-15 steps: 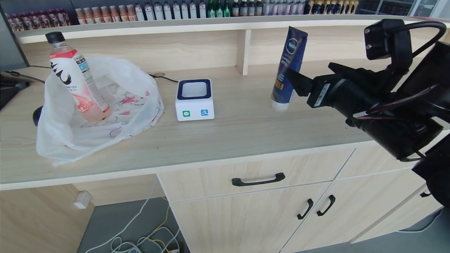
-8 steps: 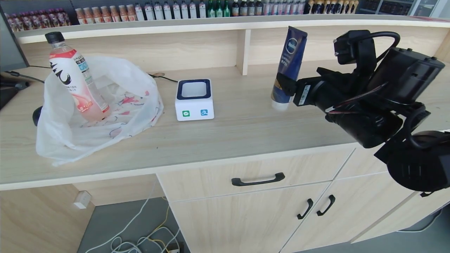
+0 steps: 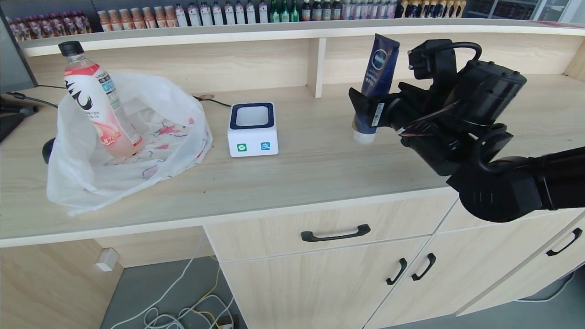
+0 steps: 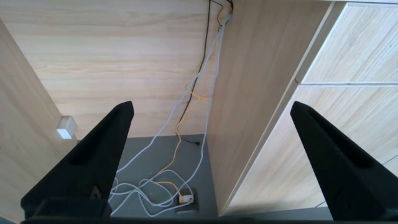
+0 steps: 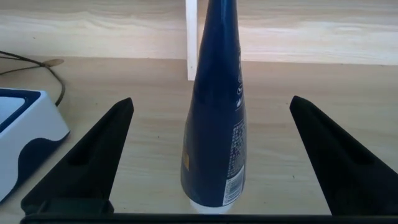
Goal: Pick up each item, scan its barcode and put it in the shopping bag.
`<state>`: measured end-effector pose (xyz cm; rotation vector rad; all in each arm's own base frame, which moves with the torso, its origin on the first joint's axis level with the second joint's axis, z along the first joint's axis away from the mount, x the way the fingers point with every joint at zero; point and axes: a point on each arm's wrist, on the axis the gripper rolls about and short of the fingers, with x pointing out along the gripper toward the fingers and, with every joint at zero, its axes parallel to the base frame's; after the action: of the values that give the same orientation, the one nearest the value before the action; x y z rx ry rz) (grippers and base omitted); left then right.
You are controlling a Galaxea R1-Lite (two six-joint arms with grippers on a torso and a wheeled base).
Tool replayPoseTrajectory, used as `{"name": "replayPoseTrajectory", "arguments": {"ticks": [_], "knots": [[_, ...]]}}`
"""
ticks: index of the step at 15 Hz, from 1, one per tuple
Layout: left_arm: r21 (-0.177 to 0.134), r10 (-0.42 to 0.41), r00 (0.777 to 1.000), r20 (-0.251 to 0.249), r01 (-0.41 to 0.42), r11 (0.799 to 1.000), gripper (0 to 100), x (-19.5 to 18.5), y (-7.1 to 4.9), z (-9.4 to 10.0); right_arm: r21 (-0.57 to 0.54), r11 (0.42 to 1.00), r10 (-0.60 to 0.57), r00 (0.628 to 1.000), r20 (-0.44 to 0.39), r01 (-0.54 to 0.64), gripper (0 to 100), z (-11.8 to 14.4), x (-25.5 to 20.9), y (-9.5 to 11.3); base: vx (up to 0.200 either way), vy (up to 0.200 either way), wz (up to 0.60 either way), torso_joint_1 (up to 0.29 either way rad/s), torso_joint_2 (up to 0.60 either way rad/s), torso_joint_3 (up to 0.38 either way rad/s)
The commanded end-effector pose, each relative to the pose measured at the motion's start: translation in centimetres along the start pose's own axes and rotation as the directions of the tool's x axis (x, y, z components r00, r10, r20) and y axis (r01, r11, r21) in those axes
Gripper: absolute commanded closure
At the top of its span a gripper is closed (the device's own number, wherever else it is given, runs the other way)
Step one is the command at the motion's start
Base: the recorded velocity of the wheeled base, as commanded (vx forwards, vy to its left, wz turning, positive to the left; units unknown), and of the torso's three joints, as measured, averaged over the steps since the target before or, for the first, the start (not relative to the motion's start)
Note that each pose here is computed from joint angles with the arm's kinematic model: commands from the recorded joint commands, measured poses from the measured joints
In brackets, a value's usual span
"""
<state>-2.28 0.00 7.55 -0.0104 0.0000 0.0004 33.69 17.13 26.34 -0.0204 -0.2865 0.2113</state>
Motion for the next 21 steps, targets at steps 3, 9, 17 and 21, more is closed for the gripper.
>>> {"name": "replayPoseTrajectory", "arguments": {"ticks": [3, 9, 17, 21], "knots": [[0.000, 0.000, 1.000, 0.000, 0.000, 1.000, 0, 0.0, 0.0, 0.0, -0.009, 1.000, -0.024, 1.000, -0.004, 0.024, 0, -1.7, 2.1, -0.4, 0.000, 0.000, 0.00, 0.000, 0.00, 0.000], [0.000, 0.000, 1.000, 0.000, 0.000, 1.000, 0, 0.0, 0.0, 0.0, -0.005, 1.000, -0.024, 1.000, 0.002, 0.025, 0, -2.6, 3.4, 0.0, 0.000, 0.000, 0.00, 0.000, 0.00, 0.000], [0.000, 0.001, 1.000, 0.000, -0.001, 1.000, 0, 0.0, 0.0, 0.0, -0.005, 1.000, -0.027, 1.000, 0.009, 0.027, 0, -2.7, 3.8, 0.2, 0.000, 0.000, 0.00, 0.000, 0.00, 0.000], [0.000, 0.000, 1.000, 0.000, 0.000, 1.000, 0, 0.0, 0.0, 0.0, -0.003, 1.000, -0.025, 1.000, 0.007, 0.025, 0, -2.7, 3.8, 0.2, 0.000, 0.000, 0.00, 0.000, 0.00, 0.000]]}}
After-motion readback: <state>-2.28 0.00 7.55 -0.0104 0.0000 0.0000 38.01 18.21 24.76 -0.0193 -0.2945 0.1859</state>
